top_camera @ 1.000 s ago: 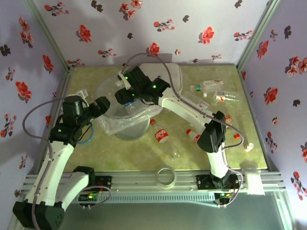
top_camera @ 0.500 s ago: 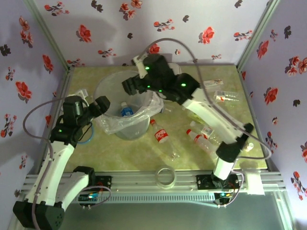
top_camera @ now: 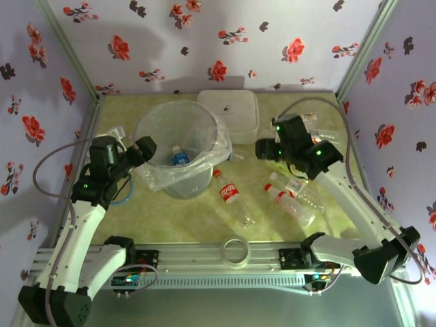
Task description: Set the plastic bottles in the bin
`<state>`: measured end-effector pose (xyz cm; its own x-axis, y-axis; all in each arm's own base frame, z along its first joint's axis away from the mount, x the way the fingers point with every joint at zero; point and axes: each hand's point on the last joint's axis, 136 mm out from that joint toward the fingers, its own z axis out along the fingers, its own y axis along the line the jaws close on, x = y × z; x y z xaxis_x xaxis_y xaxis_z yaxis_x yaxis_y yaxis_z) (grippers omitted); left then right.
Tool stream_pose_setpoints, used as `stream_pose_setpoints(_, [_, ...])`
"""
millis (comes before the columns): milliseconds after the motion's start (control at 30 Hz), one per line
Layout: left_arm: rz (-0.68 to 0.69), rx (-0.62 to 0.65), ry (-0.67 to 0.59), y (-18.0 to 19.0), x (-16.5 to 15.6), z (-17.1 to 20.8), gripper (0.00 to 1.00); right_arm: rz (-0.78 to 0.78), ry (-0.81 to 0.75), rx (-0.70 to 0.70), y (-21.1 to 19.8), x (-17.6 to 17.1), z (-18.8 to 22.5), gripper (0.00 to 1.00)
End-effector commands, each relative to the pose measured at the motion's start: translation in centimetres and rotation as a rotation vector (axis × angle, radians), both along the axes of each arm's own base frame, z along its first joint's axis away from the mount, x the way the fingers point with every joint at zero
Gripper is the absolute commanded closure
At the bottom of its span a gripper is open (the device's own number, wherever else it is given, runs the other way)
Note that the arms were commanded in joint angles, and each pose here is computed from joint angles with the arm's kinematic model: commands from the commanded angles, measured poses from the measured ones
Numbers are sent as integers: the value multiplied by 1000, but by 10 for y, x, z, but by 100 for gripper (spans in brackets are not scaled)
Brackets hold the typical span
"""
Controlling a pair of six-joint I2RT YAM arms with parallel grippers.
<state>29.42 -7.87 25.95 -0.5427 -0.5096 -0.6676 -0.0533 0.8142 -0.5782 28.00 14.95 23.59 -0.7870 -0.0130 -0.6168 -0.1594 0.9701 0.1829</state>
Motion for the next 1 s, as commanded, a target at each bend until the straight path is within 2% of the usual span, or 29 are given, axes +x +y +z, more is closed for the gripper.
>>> stream_pose_setpoints(0, [18,6,-10,2,1,-1,14,-4,163,85,10,-24,-45,31])
stream_pose_setpoints(167, [22,-4,-15,1,2,1,14,68,284,161,57,-31,-105,32])
stream_pose_setpoints(333, [26,-10,-13,2,1,0,14,148,332,135,98,-26,-134,23])
stream_pose_setpoints(600, [26,-9,-4,1,4,-4,13,162,409,137,118,-22,-173,17])
stream_pose_setpoints(967, [26,-13,-1,0,9,-9,13,181,462,232,139,-32,-174,15])
